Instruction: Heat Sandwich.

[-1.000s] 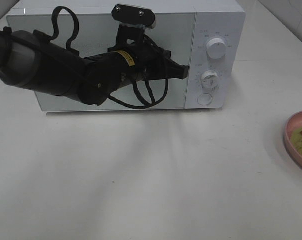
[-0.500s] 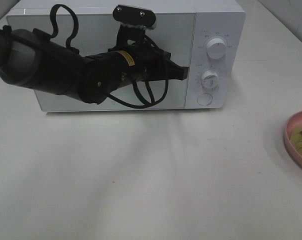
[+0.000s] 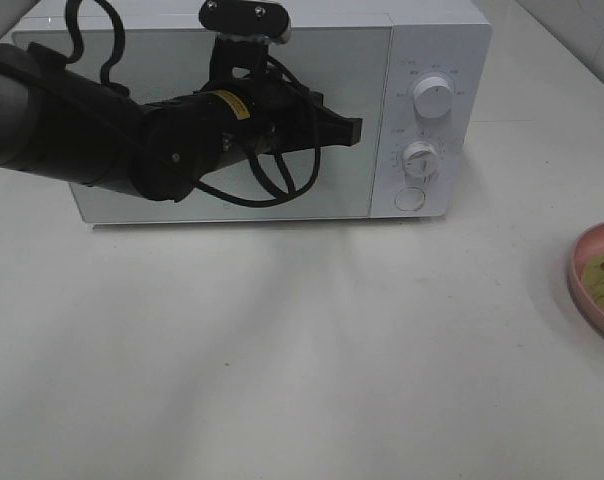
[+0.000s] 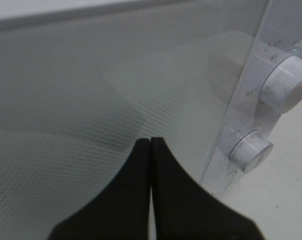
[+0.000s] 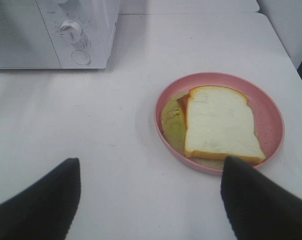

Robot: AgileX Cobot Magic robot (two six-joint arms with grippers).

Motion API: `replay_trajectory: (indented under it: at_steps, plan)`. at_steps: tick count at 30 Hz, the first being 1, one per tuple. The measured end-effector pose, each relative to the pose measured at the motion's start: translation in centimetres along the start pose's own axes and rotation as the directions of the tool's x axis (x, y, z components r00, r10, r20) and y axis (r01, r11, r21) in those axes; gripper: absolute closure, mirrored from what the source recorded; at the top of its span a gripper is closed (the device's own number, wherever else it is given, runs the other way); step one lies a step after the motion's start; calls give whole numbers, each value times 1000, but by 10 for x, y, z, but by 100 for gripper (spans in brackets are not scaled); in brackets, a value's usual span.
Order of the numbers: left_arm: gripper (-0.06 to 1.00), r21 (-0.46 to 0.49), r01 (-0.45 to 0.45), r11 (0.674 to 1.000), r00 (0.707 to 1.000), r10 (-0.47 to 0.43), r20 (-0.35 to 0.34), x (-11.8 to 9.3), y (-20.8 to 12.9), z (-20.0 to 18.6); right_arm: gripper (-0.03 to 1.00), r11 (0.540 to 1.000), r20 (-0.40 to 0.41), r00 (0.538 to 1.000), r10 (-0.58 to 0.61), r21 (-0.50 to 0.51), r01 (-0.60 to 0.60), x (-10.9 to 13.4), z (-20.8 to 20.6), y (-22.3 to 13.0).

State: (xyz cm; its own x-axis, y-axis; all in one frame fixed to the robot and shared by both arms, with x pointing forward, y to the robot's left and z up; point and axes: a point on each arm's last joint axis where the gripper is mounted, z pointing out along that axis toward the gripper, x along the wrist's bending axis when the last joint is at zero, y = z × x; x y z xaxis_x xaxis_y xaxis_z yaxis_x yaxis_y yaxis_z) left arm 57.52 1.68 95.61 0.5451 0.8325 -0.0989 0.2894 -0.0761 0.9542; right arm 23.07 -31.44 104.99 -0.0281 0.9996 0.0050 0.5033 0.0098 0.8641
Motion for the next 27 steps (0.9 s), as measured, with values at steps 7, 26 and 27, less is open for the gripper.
replay_trajectory:
  at_steps: [7, 26, 27]
  plan:
    - [94, 43, 2, 999, 1000, -2, -4, 1, -9, -29, 22, 1000, 0, 1000, 0, 0, 0, 0, 0, 0]
    - [-1, 422, -5, 906, 999, -18, 49, -1, -17, -92, 22, 1000, 0, 1000, 0, 0, 0, 0, 0, 0]
    - [-2, 458, -27, 889, 998, -3, 65, -2, -15, -98, 22, 1000, 0, 1000, 0, 0, 0, 0, 0, 0]
